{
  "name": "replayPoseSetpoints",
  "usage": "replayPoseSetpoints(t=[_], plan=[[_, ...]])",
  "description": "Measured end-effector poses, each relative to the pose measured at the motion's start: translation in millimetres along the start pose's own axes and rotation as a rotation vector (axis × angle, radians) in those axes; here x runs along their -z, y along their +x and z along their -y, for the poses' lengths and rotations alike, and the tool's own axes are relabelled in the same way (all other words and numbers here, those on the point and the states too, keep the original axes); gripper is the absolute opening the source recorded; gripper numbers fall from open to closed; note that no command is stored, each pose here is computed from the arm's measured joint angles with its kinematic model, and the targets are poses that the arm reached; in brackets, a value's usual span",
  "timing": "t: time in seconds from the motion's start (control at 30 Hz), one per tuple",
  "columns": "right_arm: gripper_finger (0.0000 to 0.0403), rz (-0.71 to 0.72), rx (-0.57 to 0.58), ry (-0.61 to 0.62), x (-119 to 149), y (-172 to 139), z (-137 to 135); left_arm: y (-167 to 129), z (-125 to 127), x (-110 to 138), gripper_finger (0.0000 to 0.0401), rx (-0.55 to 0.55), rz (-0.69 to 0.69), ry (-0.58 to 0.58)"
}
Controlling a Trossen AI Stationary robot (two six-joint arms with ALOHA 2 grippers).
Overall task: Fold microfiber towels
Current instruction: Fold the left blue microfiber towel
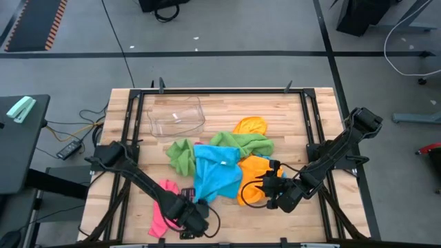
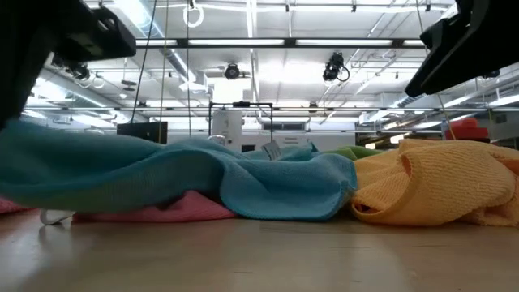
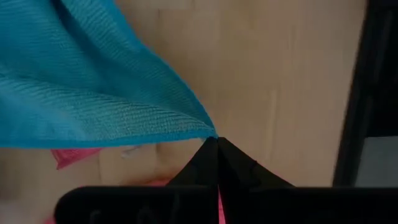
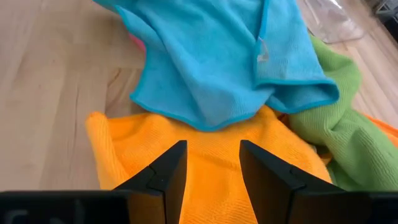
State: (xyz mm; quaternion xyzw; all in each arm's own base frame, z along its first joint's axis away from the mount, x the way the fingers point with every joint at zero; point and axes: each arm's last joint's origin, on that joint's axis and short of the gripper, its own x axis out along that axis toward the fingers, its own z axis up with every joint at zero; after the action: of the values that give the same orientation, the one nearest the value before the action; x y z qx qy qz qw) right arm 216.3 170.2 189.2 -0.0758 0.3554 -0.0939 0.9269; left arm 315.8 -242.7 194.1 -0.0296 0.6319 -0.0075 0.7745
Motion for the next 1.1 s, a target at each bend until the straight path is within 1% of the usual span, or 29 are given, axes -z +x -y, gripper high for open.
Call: replayPoseSetpoints(t=[0.1,0.2,0.3,0.4,0.5,0.63,0.73,0.8,0.93,1.03,1.1], plan=[[0.0157,-0.002,-0.013,-0.023,-0.3,0.0,-0.6,0.3,-0.6,0.7,0.0017,-0.051,0.029,0.018],[0.0157,0.002,-0.017,-0.044,-1.0,0.1,-0.9,-3.4,2.8,1.6,0.0056,-0.1,0.069,0.059],[0.0157,0.002,-0.017,-0.05,-1.0,0.1,-0.9,-13.0,9.4,-0.3,0.0099,-0.118,0.114,0.113],[0.0157,0.003,-0.017,-0.062,-1.0,0.1,-0.9,-20.8,15.8,-0.8,0.0132,-0.164,0.17,0.204],[0.0157,0.003,-0.017,-0.078,-1.0,0.2,-0.9,-23.4,20.1,2.7,0.0151,-0.237,0.207,0.338],[0.0157,0.003,-0.017,-0.105,-1.0,0.2,-1.0,-22.2,27.4,10.1,0.0157,-0.276,0.182,0.578],[0.0157,0.003,-0.015,-0.13,-1.3,0.7,-0.5,-17.2,33.2,19.9,0.0153,-0.336,0.129,0.774],[0.0157,0.001,-0.01,-0.144,-2.1,2.0,1.0,-16.8,35.1,24.0,0.0149,-0.387,0.116,0.866],[0.0157,-0.009,0.017,-0.137,-5.7,8.5,8.4,-18.8,35.4,29.9,0.0145,-0.495,0.089,1.001],[0.0157,-0.02,0.045,-0.097,-9.3,15.3,16.6,-19.2,32.8,32.1,0.0147,-0.517,0.04,1.076],[0.0157,-0.035,0.045,-0.073,-11.2,19.6,21.6,-19.3,31.1,33.1,0.0153,-0.508,0.014,1.084]])
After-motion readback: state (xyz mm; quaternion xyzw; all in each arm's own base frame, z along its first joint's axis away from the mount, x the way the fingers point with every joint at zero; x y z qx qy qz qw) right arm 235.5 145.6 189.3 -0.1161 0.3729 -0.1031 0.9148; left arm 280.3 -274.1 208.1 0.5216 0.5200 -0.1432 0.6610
